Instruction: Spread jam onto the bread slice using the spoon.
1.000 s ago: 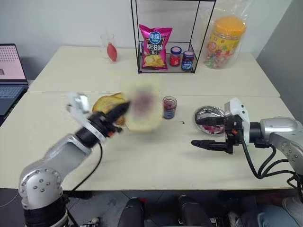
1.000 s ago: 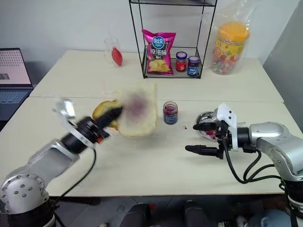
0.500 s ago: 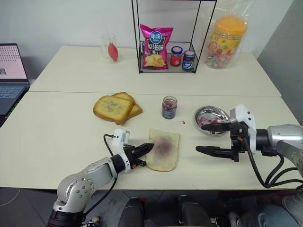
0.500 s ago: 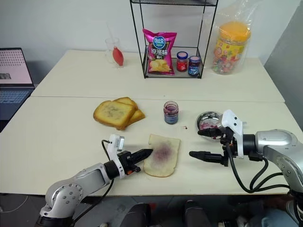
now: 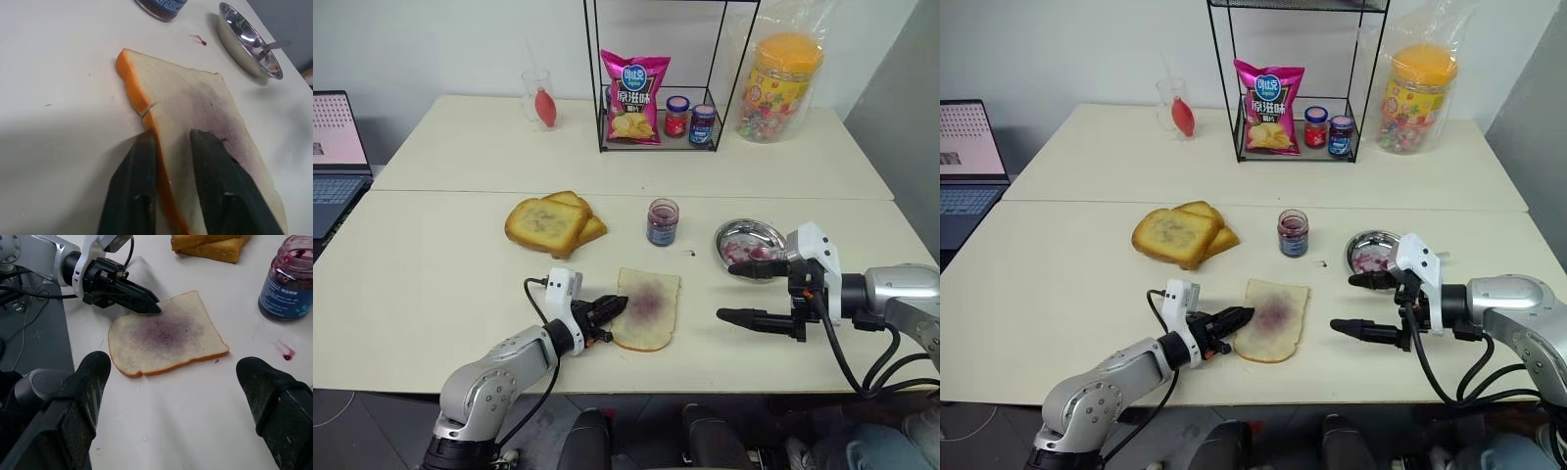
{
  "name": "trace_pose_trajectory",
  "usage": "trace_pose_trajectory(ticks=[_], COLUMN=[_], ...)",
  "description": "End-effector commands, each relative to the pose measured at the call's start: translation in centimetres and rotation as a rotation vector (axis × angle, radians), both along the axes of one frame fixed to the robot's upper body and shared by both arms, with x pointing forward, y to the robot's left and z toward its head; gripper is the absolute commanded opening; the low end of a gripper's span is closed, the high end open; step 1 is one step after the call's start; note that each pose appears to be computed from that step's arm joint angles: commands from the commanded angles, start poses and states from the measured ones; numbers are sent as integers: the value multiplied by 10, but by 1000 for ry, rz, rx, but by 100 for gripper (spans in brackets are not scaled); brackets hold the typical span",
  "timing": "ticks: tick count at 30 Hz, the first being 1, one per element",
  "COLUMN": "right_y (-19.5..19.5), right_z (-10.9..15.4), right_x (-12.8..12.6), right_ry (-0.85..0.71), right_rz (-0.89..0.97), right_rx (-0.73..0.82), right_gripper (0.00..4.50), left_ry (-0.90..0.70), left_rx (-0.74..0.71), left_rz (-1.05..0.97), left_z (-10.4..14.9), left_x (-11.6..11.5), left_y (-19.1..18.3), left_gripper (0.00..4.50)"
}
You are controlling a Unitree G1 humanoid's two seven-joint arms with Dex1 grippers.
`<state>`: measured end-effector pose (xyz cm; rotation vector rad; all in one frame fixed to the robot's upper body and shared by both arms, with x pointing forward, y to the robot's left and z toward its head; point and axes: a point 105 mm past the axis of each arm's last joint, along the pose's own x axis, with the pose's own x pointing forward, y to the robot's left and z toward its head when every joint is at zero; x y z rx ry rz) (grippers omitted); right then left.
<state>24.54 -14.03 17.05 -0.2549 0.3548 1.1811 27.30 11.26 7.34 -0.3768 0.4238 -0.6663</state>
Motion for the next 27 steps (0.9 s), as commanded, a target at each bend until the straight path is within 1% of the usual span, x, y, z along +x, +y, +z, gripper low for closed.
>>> trace_pose_trajectory(ticks=[1,5,9,10,13,16,18,19,20,21,22,24,27], right_y=[1,-1,-6,-8,-14,-22,-31,-37,-44,-49,-57,-80,-108], right_z=[9,12,10,11,23,30,35,37,37,38,38,34,25], right_x=[-4,-4,-2,0,12,17,20,22,23,24,25,31,44], right_ry=[-58,-111,-195,-219,-342,-416,-430,-447,-457,-464,-467,-464,-460], right_rz=[17,1,-17,-32,-128,-215,-307,-366,-417,-448,-510,-712,-993], right_rx=[2,12,-32,-29,34,71,139,162,179,188,214,304,431], right_gripper=[450,450,450,450,450,450,450,450,450,450,450,450,450], left_ry=[-52,-99,-238,-289,-486,-643,-726,-750,-769,-780,-789,-806,-793], left_rx=[18,97,289,337,394,419,437,434,424,414,412,398,306], left_rz=[-19,48,77,72,48,-118,-310,-390,-456,-493,-543,-649,-740], left_z=[10,13,25,31,65,89,98,102,106,109,112,121,133], left_x=[-2,-4,-6,-6,-3,-4,-10,-13,-16,-17,-18,-18,-21], left_y=[1,26,53,58,62,41,18,9,1,-4,-10,-25,-42], left_gripper=[204,294,372,372,372,372,372,406,415,438,445,445,445])
